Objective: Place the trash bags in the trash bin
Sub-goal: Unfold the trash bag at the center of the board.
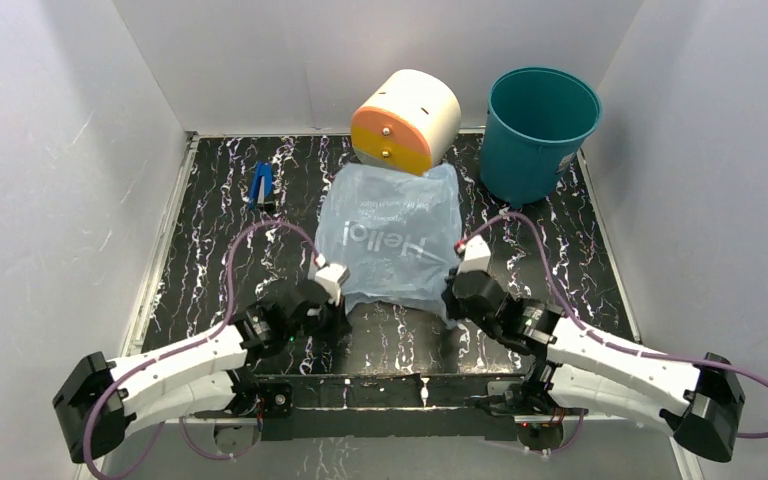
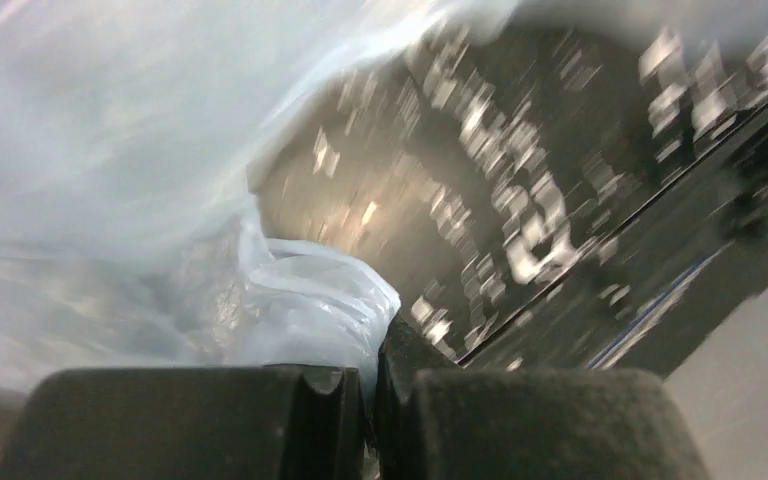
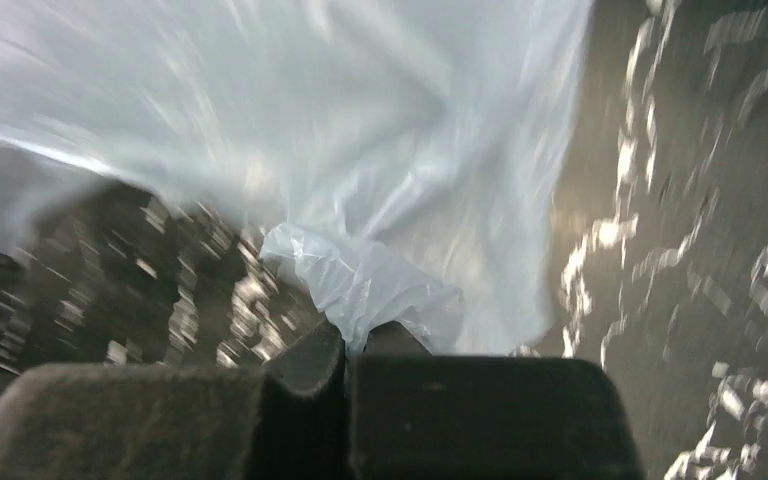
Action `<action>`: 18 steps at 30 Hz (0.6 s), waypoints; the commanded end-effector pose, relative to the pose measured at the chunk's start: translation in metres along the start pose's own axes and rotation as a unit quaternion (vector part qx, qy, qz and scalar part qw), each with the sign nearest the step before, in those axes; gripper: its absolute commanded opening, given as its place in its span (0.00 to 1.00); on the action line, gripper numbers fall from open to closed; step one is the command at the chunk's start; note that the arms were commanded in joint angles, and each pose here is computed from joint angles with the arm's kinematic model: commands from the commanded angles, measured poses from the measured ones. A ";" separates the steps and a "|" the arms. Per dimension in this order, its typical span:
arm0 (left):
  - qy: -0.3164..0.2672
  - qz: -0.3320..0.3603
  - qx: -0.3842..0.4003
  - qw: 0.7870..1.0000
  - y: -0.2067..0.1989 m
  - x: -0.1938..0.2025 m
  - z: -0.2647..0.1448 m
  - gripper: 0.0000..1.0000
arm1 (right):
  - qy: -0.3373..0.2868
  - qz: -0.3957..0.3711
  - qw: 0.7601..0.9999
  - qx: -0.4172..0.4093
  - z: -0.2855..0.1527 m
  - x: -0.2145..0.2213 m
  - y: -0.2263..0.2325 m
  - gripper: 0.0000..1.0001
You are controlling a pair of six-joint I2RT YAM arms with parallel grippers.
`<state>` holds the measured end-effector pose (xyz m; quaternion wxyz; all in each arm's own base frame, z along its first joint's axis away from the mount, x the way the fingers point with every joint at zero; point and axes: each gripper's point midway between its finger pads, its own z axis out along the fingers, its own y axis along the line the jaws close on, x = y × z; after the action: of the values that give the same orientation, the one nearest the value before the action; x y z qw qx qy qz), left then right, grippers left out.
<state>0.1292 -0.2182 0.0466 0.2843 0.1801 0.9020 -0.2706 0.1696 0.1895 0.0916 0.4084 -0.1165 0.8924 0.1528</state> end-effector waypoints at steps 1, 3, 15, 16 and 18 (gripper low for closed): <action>-0.206 0.073 -0.014 0.976 -0.054 -0.170 -0.065 0.00 | -0.231 0.028 0.971 -0.046 -0.054 -0.180 0.046 0.00; -0.238 0.126 -0.042 0.962 -0.071 -0.224 -0.101 0.00 | -0.290 -0.026 0.955 -0.057 -0.087 -0.245 0.063 0.00; -0.348 0.151 0.060 0.923 -0.098 -0.232 -0.173 0.00 | -0.341 -0.042 0.926 -0.156 -0.113 -0.215 0.065 0.00; -0.299 0.119 0.046 0.946 -0.078 -0.197 -0.133 0.00 | -0.259 -0.017 0.960 -0.107 -0.067 -0.164 0.046 0.00; -0.199 0.040 0.037 0.979 -0.045 -0.122 -0.063 0.00 | -0.091 0.071 0.993 -0.022 -0.010 -0.054 0.009 0.00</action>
<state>0.1717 -0.2073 0.4180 0.6761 0.1830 0.6075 -0.3747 0.1886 0.2036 0.4111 0.7163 -0.1048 0.5818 0.3708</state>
